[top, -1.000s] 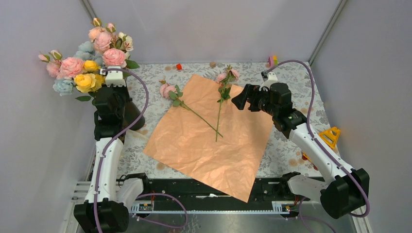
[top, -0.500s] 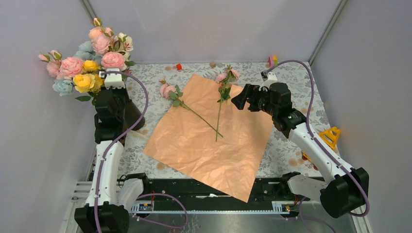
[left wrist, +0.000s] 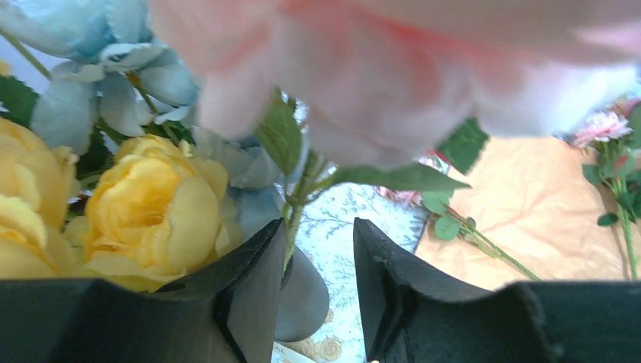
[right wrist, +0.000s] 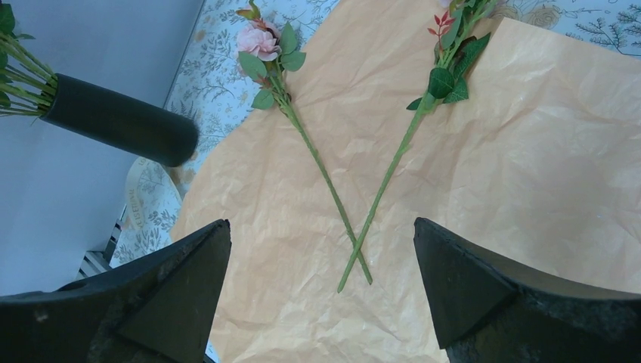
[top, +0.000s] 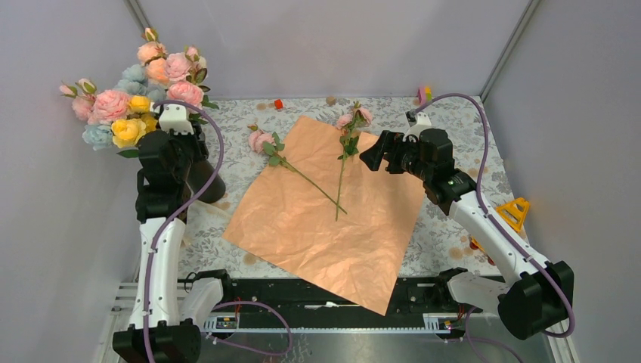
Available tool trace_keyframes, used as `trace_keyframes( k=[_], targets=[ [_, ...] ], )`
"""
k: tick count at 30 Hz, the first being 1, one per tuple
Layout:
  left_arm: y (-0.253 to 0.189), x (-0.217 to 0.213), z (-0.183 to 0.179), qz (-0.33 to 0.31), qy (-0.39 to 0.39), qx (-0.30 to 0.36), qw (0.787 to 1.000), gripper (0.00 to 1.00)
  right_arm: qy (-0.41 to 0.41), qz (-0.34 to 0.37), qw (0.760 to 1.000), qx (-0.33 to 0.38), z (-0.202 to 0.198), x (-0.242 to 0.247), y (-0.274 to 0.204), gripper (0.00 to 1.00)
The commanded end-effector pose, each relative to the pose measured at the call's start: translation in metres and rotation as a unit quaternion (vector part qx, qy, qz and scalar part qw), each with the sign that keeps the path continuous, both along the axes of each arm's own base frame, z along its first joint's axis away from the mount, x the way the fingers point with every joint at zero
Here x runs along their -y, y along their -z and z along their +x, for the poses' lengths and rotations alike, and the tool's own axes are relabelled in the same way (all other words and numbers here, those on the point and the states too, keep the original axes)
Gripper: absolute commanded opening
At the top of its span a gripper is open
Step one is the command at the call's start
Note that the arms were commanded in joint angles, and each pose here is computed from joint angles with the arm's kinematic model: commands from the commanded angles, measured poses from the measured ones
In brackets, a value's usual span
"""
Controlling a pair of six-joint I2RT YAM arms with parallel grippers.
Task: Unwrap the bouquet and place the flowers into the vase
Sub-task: Insert the fake flower into the vase.
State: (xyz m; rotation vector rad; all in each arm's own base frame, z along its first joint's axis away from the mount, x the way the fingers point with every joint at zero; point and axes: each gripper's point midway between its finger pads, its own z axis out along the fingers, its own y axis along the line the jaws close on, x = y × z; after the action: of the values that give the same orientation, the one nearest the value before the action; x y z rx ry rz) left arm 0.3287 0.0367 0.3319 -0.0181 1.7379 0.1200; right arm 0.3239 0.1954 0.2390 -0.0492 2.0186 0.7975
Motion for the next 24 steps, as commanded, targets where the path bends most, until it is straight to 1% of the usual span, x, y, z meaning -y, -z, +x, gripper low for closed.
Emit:
trace_keyframes(
  k=[1, 4, 6, 10, 12, 16, 22, 24],
  targets=[
    [-0.022, 0.021, -0.009, -0.019, 0.052, 0.018, 0.998, 0.46, -0.012, 0.022, 0.999, 0.031, 0.004, -0.005, -0.025, 0.96],
    [-0.023, 0.025, -0.014, -0.028, 0.060, 0.015, 0.998, 0.50, -0.011, 0.023, 0.999, 0.031, 0.003, -0.005, -0.025, 0.97],
    [-0.024, 0.027, -0.018, -0.033, 0.060, 0.012, 0.998, 0.55, -0.013, 0.024, 0.999, 0.031, 0.003, -0.006, -0.025, 0.96],
    [-0.027, 0.029, -0.027, -0.044, 0.060, 0.009, 0.997, 0.63, -0.014, 0.025, 0.999, 0.027, 0.003, -0.006, -0.023, 0.96],
    [-0.028, 0.031, -0.032, -0.047, 0.062, 0.003, 0.997, 0.64, -0.015, 0.026, 0.999, 0.026, 0.002, -0.007, -0.023, 0.96],
    [-0.030, 0.043, -0.041, -0.078, 0.082, -0.010, 0.994, 0.67, -0.014, 0.024, 0.999, 0.024, 0.003, -0.007, -0.021, 0.95],
    [-0.023, 0.071, -0.052, -0.083, 0.149, -0.035, 0.985, 0.67, -0.023, 0.016, 0.999, 0.024, 0.001, -0.007, -0.016, 0.91],
    [-0.015, 0.083, -0.054, -0.084, 0.170, -0.053, 0.981, 0.67, -0.028, 0.020, 0.999, 0.040, 0.003, -0.009, -0.021, 0.89]
  ],
)
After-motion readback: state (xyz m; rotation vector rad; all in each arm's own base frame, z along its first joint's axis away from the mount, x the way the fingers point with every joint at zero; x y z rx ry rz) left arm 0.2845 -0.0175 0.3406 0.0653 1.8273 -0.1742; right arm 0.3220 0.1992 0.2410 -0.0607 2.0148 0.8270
